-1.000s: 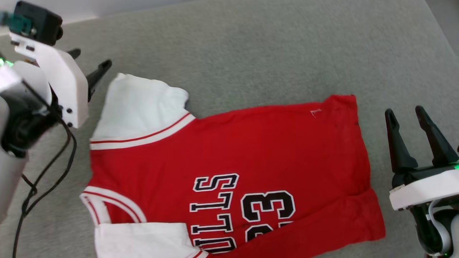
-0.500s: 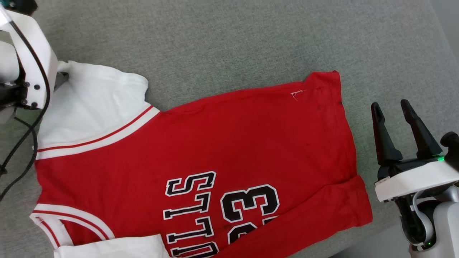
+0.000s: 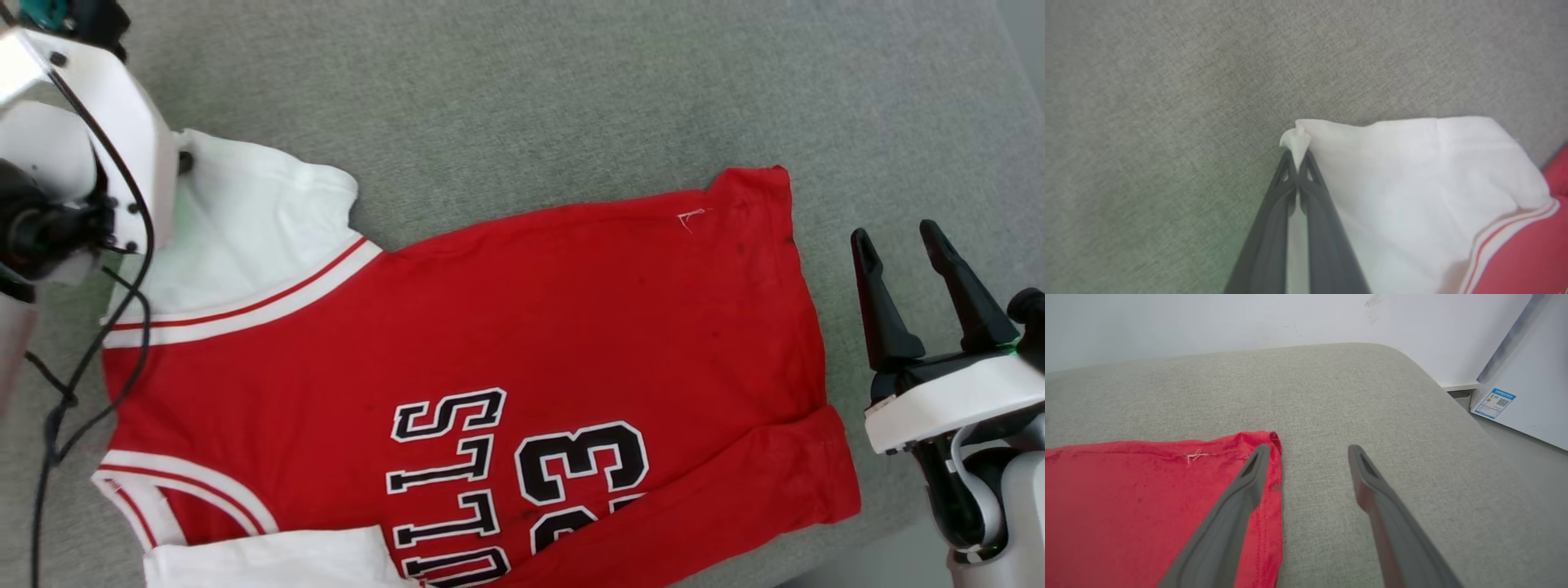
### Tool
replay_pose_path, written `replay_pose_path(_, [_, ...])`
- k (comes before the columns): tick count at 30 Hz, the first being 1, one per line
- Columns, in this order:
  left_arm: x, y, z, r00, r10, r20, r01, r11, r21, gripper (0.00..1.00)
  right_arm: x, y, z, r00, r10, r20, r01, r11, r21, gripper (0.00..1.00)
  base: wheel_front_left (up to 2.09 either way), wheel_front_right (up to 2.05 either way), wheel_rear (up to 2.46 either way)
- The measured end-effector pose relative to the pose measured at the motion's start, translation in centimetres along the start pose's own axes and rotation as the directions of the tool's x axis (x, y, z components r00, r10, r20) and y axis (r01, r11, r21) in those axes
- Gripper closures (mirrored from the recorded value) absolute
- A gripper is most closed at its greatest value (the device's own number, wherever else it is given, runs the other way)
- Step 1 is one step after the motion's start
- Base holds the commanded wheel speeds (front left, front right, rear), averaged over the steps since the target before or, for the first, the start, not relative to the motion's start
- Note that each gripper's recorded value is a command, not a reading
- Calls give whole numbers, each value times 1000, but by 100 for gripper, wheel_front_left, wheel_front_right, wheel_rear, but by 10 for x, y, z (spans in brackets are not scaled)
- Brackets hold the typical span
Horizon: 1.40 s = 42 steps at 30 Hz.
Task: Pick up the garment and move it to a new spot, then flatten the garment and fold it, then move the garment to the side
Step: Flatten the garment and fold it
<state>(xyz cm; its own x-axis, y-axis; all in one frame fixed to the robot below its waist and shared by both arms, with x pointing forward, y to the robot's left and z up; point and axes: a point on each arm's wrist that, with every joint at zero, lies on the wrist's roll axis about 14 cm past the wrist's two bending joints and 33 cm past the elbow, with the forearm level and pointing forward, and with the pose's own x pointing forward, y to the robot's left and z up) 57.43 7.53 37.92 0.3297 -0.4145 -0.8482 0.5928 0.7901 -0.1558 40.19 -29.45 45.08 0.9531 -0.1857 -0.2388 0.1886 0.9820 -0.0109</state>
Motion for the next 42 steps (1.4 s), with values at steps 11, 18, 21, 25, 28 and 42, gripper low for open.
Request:
replay_pose_path(11, [-69, -37, 39, 941, -59, 332, 24, 994, 108, 100, 4, 10, 3, 969, 117, -216, -142, 984, -105, 0, 0, 0, 0])
replay_pose_path(18, [-115, -64, 24, 914, -106, 392, 24, 977, 210, 100, 20, 19, 0, 879, 151, -451, -252, 952, -172, 0, 0, 0, 0])
replay_pose_path(21, [-128, -75, 16, 900, -135, 415, 39, 972, 232, 100, 29, 19, -2, 839, 131, -528, -288, 930, -227, 0, 0, 0, 0])
replay_pose_path(25, [-137, -74, 10, 891, -125, 436, 18, 970, 241, 100, 40, 22, -7, 801, 111, -588, -321, 909, -265, 0, 0, 0, 0])
replay_pose_path(28, [-138, -76, 0, 886, -132, 444, 27, 972, 235, 100, 49, 26, -19, 752, 91, -652, -363, 884, -296, 0, 0, 0, 0])
replay_pose_path(42, [-124, -73, -29, 894, -135, 427, 44, 975, 217, 100, 69, 45, -79, 558, 62, -827, -509, 814, -282, 11, 0, 0, 0])
